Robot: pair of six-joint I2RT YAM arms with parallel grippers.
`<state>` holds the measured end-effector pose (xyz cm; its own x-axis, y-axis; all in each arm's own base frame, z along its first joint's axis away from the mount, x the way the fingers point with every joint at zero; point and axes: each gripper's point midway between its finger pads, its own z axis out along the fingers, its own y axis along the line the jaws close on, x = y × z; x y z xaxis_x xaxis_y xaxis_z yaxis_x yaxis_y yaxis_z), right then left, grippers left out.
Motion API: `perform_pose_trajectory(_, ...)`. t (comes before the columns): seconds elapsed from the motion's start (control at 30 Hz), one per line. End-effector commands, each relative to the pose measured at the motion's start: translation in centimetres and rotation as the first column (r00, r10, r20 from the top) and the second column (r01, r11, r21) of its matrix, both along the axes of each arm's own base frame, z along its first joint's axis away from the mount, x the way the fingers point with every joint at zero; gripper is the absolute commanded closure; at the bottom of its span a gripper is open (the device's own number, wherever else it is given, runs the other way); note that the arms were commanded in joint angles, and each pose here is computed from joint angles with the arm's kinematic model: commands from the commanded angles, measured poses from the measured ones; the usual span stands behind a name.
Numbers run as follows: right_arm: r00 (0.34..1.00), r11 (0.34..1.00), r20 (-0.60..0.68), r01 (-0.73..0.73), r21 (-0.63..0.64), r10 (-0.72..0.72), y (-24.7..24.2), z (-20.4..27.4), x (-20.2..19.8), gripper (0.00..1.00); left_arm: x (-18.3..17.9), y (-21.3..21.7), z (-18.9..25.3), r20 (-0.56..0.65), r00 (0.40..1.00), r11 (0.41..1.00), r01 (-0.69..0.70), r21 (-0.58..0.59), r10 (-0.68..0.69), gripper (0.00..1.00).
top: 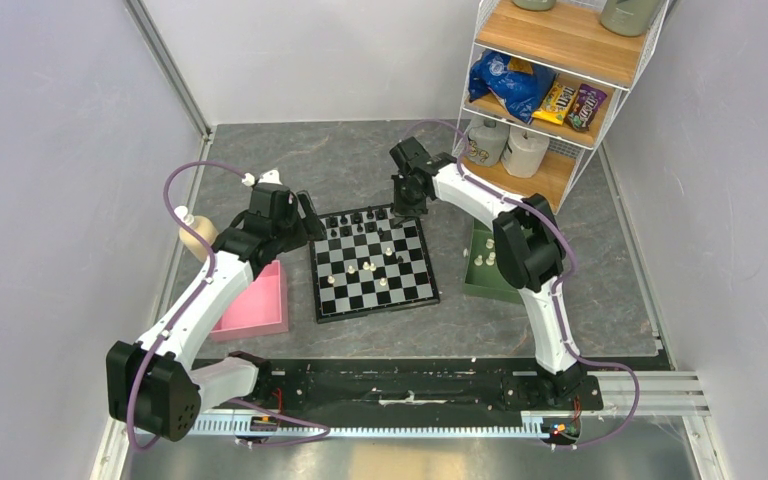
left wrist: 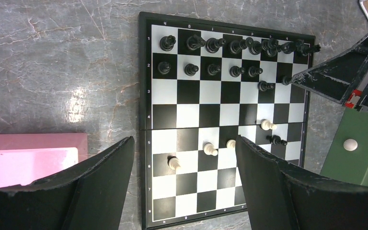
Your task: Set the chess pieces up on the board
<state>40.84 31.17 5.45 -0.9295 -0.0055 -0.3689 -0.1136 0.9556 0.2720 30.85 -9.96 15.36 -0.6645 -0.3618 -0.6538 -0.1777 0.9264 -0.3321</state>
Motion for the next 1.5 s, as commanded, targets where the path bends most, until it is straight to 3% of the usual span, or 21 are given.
perform_pose_trajectory(0.0,0.999,1.0,0.043,0.012,0.028,-0.013,0.4,0.7,1.8,0.9,0.6,0.0,0.8,0.039,0.999,1.0,0.023,0.005,-0.023,0.16)
perform_pose_trajectory(0.5,1.0,0.999,0.027,-0.001,0.048,0.0,0.8,0.1,1.7,0.87,0.6,0.0,0.4,0.03,0.999,1.0,0.019,0.006,-0.019,0.16)
perform_pose_trajectory(0.77,0.997,0.997,0.07,-0.026,0.069,0.021,1.0,2.3,2.0,0.69,0.6,0.0,0.3,0.026,0.999,1.0,0.019,0.006,-0.019,0.16)
perform_pose_trajectory(0.97,0.991,0.994,0.128,-0.055,0.091,0.043,0.7,6.0,1.5,0.63,0.8,-0.2,0.3,0.029,0.999,1.0,0.026,0.0,-0.026,0.17)
perform_pose_trajectory(1.47,0.987,0.987,0.098,-0.134,0.089,0.125,4.7,4.6,-1.0,0.64,0.8,0.1,1.0,0.049,0.999,1.0,0.018,0.006,-0.018,0.17)
